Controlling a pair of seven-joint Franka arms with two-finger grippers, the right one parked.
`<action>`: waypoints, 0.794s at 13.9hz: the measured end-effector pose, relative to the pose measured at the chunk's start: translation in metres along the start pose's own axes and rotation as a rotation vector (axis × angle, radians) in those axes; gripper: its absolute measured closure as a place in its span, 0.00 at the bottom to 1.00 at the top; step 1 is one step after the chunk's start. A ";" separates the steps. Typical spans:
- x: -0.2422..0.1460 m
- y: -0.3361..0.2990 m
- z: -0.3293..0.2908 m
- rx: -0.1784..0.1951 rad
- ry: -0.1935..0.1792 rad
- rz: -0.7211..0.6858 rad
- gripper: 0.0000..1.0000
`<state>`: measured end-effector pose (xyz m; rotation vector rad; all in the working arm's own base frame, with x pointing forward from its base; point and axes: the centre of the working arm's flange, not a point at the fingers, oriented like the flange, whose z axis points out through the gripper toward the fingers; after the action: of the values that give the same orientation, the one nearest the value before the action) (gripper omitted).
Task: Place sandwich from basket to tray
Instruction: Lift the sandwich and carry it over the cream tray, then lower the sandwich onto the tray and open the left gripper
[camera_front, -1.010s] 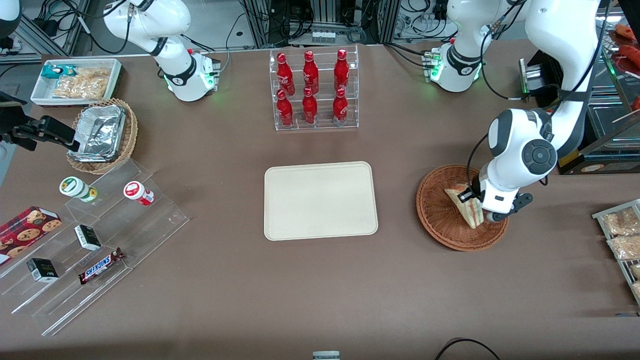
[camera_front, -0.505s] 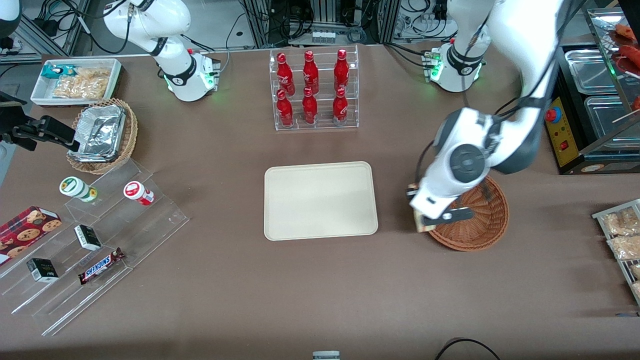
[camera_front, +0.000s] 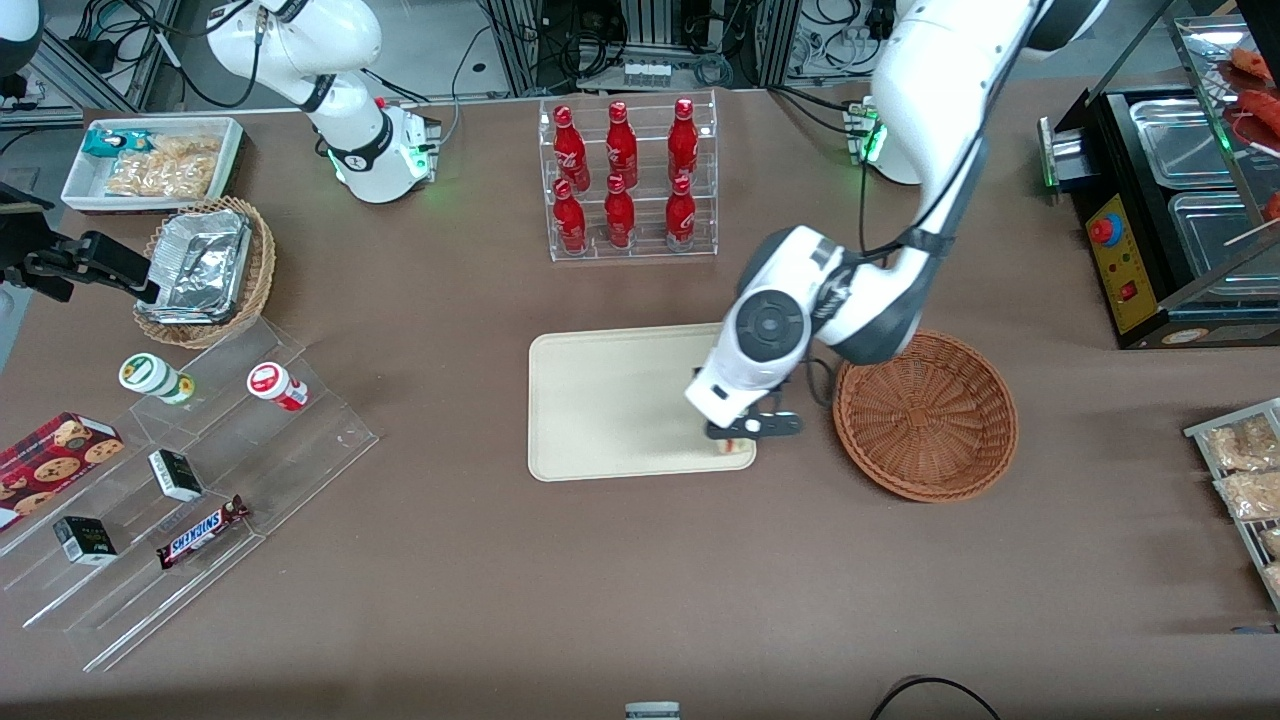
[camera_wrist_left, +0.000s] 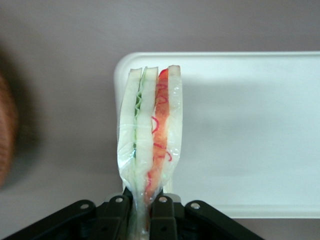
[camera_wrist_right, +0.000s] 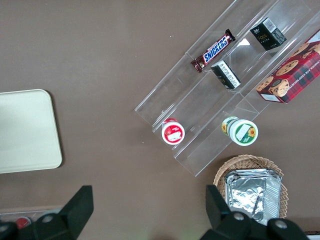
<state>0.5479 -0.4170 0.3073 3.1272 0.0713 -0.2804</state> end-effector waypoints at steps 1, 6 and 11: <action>-0.006 0.018 0.004 -0.003 0.002 -0.004 0.85; -0.027 0.079 0.031 -0.044 0.039 -0.031 0.85; -0.036 0.108 0.075 -0.084 0.067 -0.024 0.85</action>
<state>0.5039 -0.5267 0.2400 3.0542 0.1176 -0.1678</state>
